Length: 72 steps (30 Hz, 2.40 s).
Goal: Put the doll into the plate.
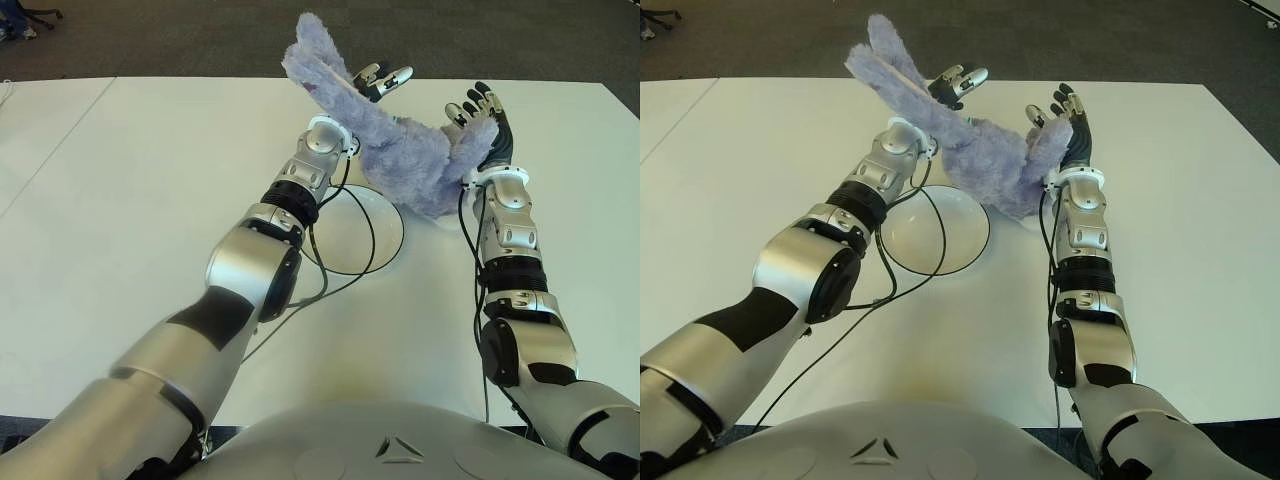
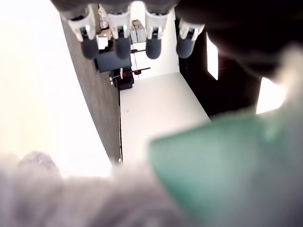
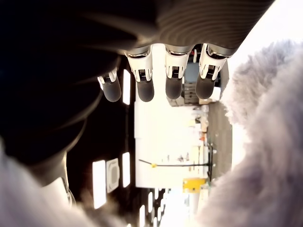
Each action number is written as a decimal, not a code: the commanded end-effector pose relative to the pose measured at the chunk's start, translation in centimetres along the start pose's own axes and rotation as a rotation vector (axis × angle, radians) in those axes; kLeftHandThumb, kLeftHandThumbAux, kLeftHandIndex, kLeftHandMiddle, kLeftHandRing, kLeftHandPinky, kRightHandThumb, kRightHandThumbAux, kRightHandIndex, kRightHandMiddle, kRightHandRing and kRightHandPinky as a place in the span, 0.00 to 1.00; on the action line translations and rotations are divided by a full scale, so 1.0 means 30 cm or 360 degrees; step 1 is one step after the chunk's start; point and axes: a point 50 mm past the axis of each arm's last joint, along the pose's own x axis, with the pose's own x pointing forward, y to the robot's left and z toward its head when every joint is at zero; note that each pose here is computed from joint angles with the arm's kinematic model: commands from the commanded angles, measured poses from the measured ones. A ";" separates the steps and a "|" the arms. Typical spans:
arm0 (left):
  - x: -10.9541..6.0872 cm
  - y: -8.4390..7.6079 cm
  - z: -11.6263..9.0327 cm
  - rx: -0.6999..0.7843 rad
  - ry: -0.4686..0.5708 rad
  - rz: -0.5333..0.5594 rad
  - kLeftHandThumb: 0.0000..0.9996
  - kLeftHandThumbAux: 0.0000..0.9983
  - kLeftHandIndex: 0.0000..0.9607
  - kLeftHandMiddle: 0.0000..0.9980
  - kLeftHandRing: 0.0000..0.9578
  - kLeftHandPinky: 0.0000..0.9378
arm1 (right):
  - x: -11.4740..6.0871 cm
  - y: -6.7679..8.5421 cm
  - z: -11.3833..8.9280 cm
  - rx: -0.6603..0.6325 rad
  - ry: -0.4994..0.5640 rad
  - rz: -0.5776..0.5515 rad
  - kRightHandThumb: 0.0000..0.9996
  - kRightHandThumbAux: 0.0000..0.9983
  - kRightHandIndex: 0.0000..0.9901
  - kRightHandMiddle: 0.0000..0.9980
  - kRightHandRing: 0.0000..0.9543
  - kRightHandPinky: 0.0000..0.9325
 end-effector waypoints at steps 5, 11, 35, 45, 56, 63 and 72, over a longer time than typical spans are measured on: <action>0.022 -0.080 0.048 -0.0051 -0.0020 -0.0049 0.00 0.39 0.00 0.00 0.00 0.00 | 0.026 0.002 0.019 0.0011 -0.0003 0.0000 0.23 0.69 0.00 0.00 0.00 0.02; 0.038 -0.097 0.097 -0.0029 -0.0040 -0.0037 0.00 0.38 0.00 0.00 0.00 0.00 | 0.048 0.015 0.039 0.0023 -0.0012 0.0010 0.22 0.69 0.00 0.00 0.00 0.03; -0.037 -0.020 -0.090 0.0047 0.0008 0.0020 0.00 0.37 0.00 0.00 0.00 0.00 | -0.008 -0.013 0.034 -0.0023 -0.0098 0.0019 0.23 0.69 0.00 0.00 0.00 0.01; -0.103 0.029 -0.187 0.0226 0.0053 -0.0085 0.00 0.42 0.00 0.00 0.00 0.00 | -0.080 -0.043 -0.063 -0.0143 0.0111 0.0074 0.22 0.67 0.00 0.00 0.00 0.00; -0.235 0.067 -0.196 0.0378 0.0027 -0.0396 0.00 0.46 0.00 0.00 0.00 0.00 | -0.159 -0.049 -0.133 -0.0273 0.0323 0.0262 0.22 0.61 0.00 0.00 0.00 0.00; -0.279 0.066 -0.193 0.0388 0.0161 -0.0552 0.00 0.49 0.00 0.00 0.00 0.00 | -0.198 -0.044 -0.148 -0.0317 0.0378 0.0323 0.23 0.55 0.00 0.00 0.00 0.00; -0.310 0.057 -0.186 0.0423 0.0284 -0.0649 0.00 0.50 0.00 0.00 0.00 0.00 | -0.226 -0.048 -0.165 -0.0334 0.0410 0.0326 0.22 0.53 0.00 0.00 0.00 0.00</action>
